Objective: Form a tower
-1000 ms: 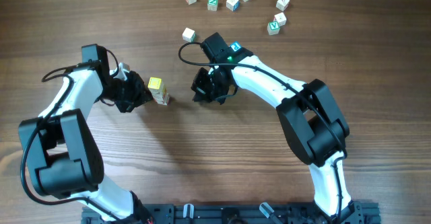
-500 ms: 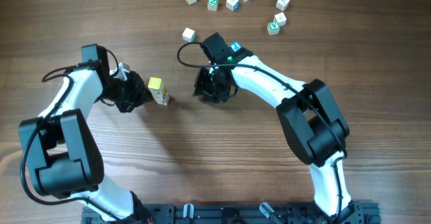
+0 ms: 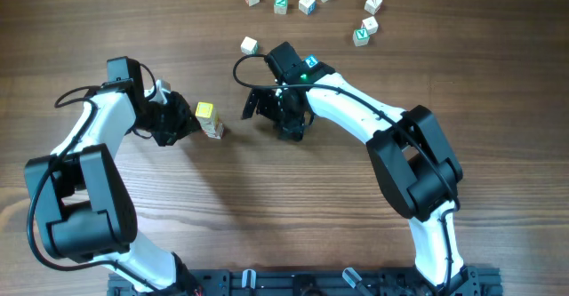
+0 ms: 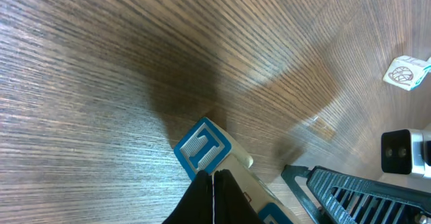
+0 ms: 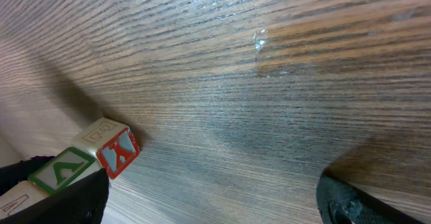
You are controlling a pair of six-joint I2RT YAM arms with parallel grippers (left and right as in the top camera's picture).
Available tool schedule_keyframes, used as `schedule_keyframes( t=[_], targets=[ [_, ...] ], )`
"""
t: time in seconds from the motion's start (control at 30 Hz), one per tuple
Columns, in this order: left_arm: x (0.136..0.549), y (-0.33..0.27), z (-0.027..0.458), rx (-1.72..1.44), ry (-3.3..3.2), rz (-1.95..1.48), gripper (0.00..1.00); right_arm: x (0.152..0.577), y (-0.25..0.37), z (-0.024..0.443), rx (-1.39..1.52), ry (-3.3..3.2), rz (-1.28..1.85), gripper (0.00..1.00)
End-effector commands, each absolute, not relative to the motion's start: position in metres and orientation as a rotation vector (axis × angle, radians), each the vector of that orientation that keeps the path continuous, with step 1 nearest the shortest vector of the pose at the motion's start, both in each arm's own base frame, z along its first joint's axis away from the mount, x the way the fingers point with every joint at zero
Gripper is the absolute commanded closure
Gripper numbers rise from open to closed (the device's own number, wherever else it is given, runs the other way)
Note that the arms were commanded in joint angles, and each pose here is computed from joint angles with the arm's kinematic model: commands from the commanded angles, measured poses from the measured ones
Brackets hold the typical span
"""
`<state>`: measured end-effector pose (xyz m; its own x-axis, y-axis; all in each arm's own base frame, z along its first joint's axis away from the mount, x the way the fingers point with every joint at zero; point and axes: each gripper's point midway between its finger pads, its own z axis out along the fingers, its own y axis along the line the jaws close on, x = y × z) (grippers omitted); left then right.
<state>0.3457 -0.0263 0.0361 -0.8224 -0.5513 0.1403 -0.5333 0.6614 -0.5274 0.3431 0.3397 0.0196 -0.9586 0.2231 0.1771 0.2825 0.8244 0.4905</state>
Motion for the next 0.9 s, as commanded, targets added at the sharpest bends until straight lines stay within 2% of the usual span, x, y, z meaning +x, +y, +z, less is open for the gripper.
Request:
schedule_keyframes(
  t=[0.0, 0.23, 0.27, 0.3, 0.37, 0.47, 0.6, 0.87],
  targets=[
    [0.344, -0.027, 0.032, -0.921, 2.845, -0.883, 0.95, 0.343, 0.335, 0.015, -0.410, -2.910, -0.772, 0.00],
    [0.344, -0.025, 0.031, -0.923, 2.848, -0.864, 0.96, 0.343, 0.335, 0.015, -0.410, -2.910, -0.772, 0.00],
    [0.344, -0.023, 0.029, -0.925, 2.851, -0.845, 0.96, 0.343, 0.335, 0.015, -0.410, -2.910, -0.771, 0.04],
    [0.344, -0.022, 0.029, -0.926, 2.853, -0.833, 0.96, 0.343, 0.335, 0.015, -0.410, -2.910, -0.772, 0.16],
    [0.342, -0.023, 0.029, -0.932, 2.859, -0.833, 0.96, 0.343, 0.335, 0.015, -0.410, -2.909, -0.772, 0.53],
    [0.340, -0.021, 0.027, -0.940, 2.869, -0.810, 0.96, 0.343, 0.335, 0.015, -0.411, -2.909, -0.771, 0.96],
    [0.334, -0.004, 0.018, -0.963, 2.900, -0.635, 0.96, 0.343, 0.335, 0.014, -0.410, -2.918, -0.764, 0.96],
    [0.338, -0.001, 0.018, -0.956, 2.889, -0.616, 0.96, 0.331, 0.354, 0.013, -0.328, -2.958, -0.761, 0.96]
  ],
)
